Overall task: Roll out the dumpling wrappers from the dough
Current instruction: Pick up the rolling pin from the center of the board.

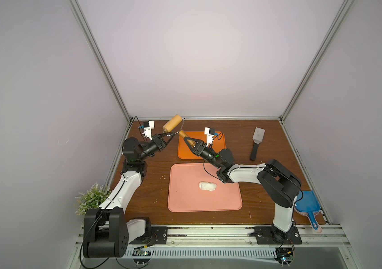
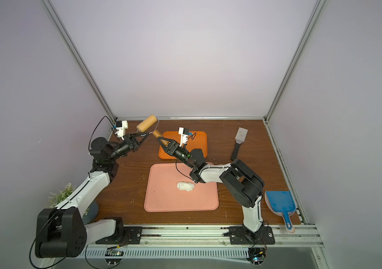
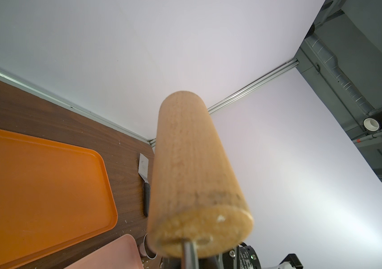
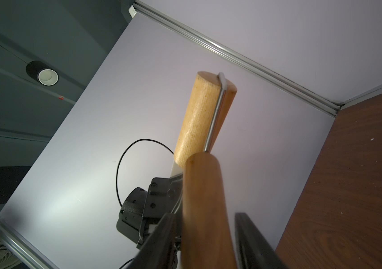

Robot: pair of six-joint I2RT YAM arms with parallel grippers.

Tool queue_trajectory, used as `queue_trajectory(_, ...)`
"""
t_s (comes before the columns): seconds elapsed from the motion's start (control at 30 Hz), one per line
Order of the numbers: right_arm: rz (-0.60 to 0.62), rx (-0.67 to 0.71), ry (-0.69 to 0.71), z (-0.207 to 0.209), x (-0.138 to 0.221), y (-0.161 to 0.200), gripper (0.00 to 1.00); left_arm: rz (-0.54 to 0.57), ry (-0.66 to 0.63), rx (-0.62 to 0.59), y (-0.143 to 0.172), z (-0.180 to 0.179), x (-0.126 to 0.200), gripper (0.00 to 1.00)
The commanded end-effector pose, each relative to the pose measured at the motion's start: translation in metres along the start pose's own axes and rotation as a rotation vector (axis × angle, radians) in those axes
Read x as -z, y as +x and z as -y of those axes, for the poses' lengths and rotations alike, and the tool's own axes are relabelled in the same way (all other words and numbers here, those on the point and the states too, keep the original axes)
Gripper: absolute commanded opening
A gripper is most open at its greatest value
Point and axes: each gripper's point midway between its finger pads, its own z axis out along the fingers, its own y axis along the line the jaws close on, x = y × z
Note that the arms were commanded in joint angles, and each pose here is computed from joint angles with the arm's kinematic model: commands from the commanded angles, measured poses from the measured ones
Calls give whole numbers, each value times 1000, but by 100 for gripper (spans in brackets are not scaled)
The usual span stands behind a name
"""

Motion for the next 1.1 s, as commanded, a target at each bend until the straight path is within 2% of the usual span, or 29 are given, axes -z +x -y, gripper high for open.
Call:
queue_trajectory(0.0,71,23,-89,-33,4,-23,47,-15,57,-87,-2,22,0,1)
queue_trajectory(0.33,85,20,-93,-33,8,-27,51,-15,54,-91,-1,22,0,1)
queue_trajectory(0.57,74,23,-87,-31,5,-26,43,-15,53,-88,-1,21,1,1)
queue_trajectory(0.93,48,12,-102,-32,0,-22,40,-15,50,-89,-1,20,1,1)
queue_trajectory(1.07,40,11,-115,-35,0,-21,48,-13,43,-85,-1,18,0,1)
